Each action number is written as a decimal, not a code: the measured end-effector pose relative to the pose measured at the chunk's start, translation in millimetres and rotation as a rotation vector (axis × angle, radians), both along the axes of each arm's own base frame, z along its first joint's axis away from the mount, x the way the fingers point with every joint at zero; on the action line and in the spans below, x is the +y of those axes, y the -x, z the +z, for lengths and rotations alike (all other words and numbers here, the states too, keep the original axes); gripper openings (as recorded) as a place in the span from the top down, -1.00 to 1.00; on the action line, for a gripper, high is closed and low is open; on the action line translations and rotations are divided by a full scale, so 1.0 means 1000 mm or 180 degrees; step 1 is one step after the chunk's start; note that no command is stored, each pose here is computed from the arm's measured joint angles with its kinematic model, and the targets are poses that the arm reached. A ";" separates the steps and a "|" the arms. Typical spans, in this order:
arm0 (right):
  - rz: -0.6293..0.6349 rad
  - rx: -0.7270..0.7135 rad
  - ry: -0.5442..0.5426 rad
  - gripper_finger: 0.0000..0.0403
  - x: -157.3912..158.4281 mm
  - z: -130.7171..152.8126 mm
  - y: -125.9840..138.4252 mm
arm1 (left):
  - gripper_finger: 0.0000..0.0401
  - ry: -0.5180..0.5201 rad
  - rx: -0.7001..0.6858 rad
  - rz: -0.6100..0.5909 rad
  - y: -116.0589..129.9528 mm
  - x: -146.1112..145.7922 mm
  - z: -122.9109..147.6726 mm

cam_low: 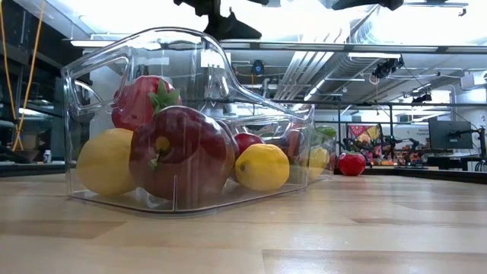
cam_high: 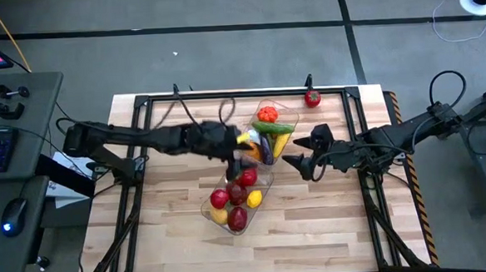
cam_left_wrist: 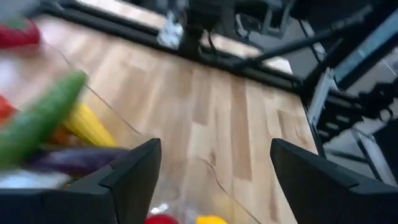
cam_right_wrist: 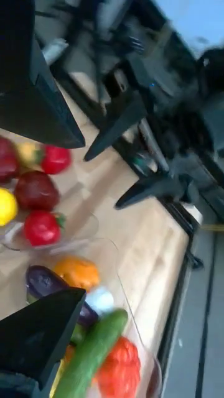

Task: Sort produce into baskets
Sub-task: Put the red tomato into the bottom transparent bin

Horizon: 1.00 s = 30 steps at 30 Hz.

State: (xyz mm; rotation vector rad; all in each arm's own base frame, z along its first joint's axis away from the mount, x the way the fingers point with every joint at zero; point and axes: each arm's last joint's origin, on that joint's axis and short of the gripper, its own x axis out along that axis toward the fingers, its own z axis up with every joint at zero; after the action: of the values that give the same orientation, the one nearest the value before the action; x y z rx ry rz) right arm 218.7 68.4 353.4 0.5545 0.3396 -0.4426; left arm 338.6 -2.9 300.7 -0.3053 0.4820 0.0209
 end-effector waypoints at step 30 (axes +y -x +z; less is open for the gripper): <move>-0.3453 0.1466 -0.0897 -0.87 -0.238 -0.077 0.024 | -0.45 -0.0351 -0.0060 0.1064 0.142 0.048 0.083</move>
State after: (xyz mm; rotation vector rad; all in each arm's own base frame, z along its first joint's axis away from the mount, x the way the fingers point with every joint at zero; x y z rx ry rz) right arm 194.3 -169.4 275.9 0.8938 0.5306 -1.6019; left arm 196.5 44.9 384.2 -0.2748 0.4054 0.3683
